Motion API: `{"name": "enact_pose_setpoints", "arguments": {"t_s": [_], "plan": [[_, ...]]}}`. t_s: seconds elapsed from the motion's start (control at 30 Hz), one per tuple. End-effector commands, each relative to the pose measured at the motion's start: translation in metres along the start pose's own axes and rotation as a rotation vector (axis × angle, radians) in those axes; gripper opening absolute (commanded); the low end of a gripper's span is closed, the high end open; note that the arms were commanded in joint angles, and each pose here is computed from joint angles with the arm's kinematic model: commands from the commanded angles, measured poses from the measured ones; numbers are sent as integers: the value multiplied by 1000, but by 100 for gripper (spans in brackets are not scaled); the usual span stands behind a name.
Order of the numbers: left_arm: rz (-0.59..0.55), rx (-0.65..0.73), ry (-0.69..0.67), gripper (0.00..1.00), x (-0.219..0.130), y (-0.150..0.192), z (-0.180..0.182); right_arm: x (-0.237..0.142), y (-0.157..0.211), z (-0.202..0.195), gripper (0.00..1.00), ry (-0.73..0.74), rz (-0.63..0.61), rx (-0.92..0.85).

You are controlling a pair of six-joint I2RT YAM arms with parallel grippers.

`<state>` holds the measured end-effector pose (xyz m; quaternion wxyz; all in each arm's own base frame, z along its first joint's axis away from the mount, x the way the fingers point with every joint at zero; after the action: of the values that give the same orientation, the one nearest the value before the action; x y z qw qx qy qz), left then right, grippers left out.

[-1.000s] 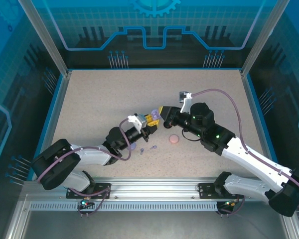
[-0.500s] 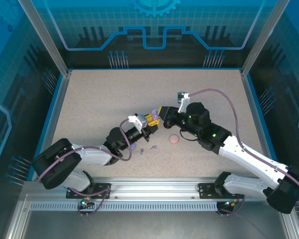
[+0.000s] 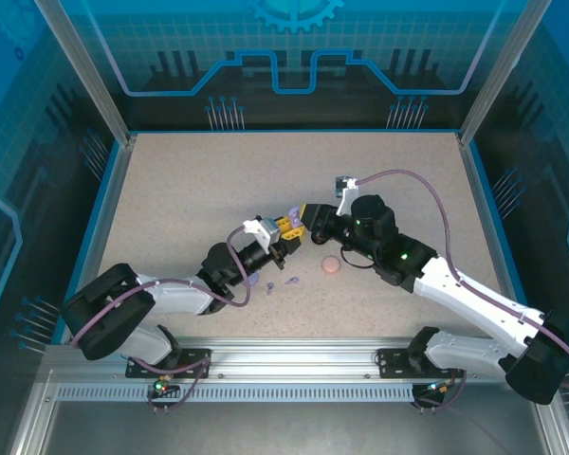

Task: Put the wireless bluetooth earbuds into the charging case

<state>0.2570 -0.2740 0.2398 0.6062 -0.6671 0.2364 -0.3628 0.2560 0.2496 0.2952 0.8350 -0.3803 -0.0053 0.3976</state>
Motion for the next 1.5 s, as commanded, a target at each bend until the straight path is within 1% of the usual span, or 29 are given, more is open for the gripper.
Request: {"name": "enact_pose_setpoints", "arguments": {"t_s": [0.0, 0.27, 0.67, 1.03, 1.2, 1.3, 1.4, 1.47], "plan": [[-68, 24, -11, 3, 5, -17, 0, 5, 4, -2, 20, 5, 2, -20], [-75, 25, -22, 3, 5, -18, 1, 4, 8, -1, 21, 1, 20, -15], [-69, 25, -26, 3, 5, -15, 2, 2, 11, -3, 25, 11, 32, -26], [-58, 23, -27, 3, 5, -10, 2, -11, 0, 4, 37, 20, 9, -72], [-57, 22, -23, 3, 4, -9, 2, -21, -7, 5, 46, 38, -2, -120], [-62, 23, -12, 3, 1, -11, -1, -32, -14, 2, 55, 62, 5, -178], [-54, 20, 3, 4, -2, -12, -2, -42, -18, 0, 68, 54, 47, -245], [-46, 16, 23, 0, -3, -13, -6, -46, -18, 3, 78, -3, 96, -291]]}}
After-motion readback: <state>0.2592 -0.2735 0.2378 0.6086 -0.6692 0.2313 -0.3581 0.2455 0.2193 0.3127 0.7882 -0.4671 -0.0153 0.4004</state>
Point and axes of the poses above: each hand's point on the last joint's axis, 136 mm out from that joint toward the fingers, its own x axis out along the fingers, its own z axis along the line the jaws close on, y = z × x, the point moved 3 cm from there along -x, back along the fingers, and after that the axes turned 2 degrees about x, right-handed, at the moved point
